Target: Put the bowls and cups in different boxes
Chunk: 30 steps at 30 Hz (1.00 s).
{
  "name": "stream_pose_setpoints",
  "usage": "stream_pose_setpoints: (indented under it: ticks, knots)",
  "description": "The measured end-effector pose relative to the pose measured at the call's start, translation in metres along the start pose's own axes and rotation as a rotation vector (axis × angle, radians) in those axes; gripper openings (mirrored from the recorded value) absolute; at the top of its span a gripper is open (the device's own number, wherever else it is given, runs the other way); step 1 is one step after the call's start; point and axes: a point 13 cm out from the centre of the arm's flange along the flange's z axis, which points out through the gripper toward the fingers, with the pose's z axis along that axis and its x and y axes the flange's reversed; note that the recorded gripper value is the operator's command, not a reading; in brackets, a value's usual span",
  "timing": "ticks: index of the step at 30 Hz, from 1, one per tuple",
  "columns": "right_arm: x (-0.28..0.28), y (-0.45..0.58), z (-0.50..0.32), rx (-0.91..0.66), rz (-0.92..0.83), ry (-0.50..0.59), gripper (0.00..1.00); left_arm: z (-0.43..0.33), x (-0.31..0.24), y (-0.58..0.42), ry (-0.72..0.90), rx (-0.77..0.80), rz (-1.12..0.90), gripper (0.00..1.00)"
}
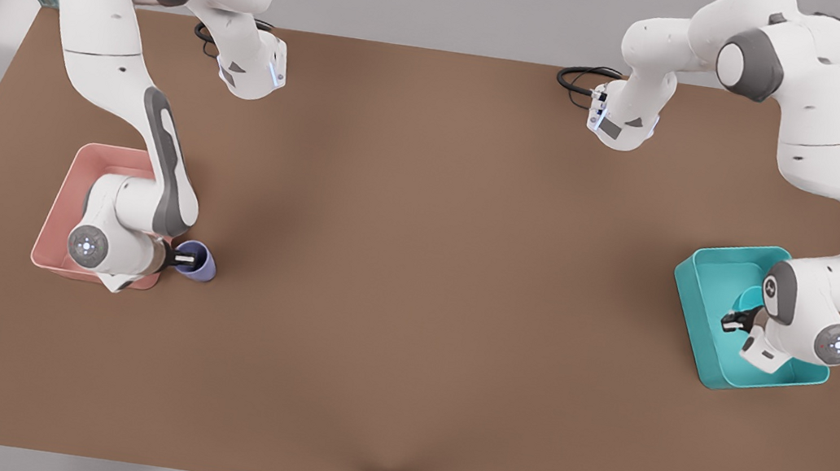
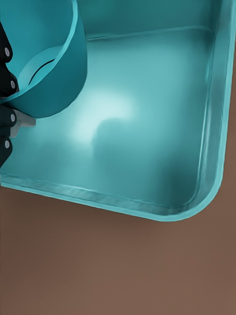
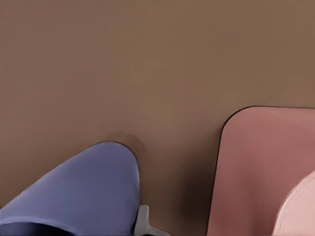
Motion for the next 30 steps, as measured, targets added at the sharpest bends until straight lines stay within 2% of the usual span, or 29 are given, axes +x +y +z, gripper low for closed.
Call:
stream_pose_setpoints:
  ticks: [3, 6, 7, 8, 10, 12, 14, 16, 18, 21, 24, 30]
  knots:
    - [-0.004, 0.001, -0.013, -0.001, -0.002, -0.022, 0.21, 0.019, -0.008, 0.005, 0.000, 0.002, -0.012, 0.21]
    - [-0.011, -0.002, -0.060, -0.003, -0.004, -0.092, 0.21, 0.031, -0.016, 0.013, -0.013, 0.006, -0.026, 0.21]
    - [-0.011, -0.009, -0.079, -0.011, 0.004, -0.121, 0.21, 0.032, -0.018, 0.014, -0.019, 0.007, -0.029, 0.49]
    - [-0.009, -0.019, -0.099, -0.022, 0.017, -0.148, 0.21, 0.032, -0.020, 0.015, -0.025, 0.009, -0.030, 1.00]
    - [-0.002, -0.041, -0.139, -0.036, 0.034, -0.197, 0.21, 0.023, -0.022, 0.015, -0.042, 0.012, -0.030, 1.00]
    - [0.011, -0.067, -0.168, -0.045, 0.048, -0.225, 0.21, -0.024, -0.019, 0.002, -0.092, 0.022, -0.011, 1.00]
    - [0.023, -0.101, -0.185, -0.055, 0.065, -0.238, 0.21, -0.140, -0.001, -0.028, -0.210, 0.052, 0.035, 1.00]
    - [0.033, -0.136, -0.188, -0.074, 0.082, -0.234, 0.21, -0.253, 0.042, -0.071, -0.305, 0.110, 0.104, 1.00]
    - [0.038, -0.154, -0.174, -0.088, 0.071, -0.201, 0.21, -0.327, 0.084, -0.122, -0.344, 0.146, 0.200, 1.00]
    - [0.028, -0.169, -0.117, -0.114, 0.040, -0.110, 0.21, -0.351, 0.131, -0.167, -0.293, 0.151, 0.304, 1.00]
    - [0.017, -0.179, -0.086, -0.106, 0.001, -0.077, 0.21, -0.346, 0.162, -0.195, -0.227, 0.135, 0.376, 1.00]
    - [-0.002, -0.183, -0.046, -0.085, -0.072, -0.074, 0.21, -0.319, 0.168, -0.196, -0.119, 0.114, 0.387, 1.00]
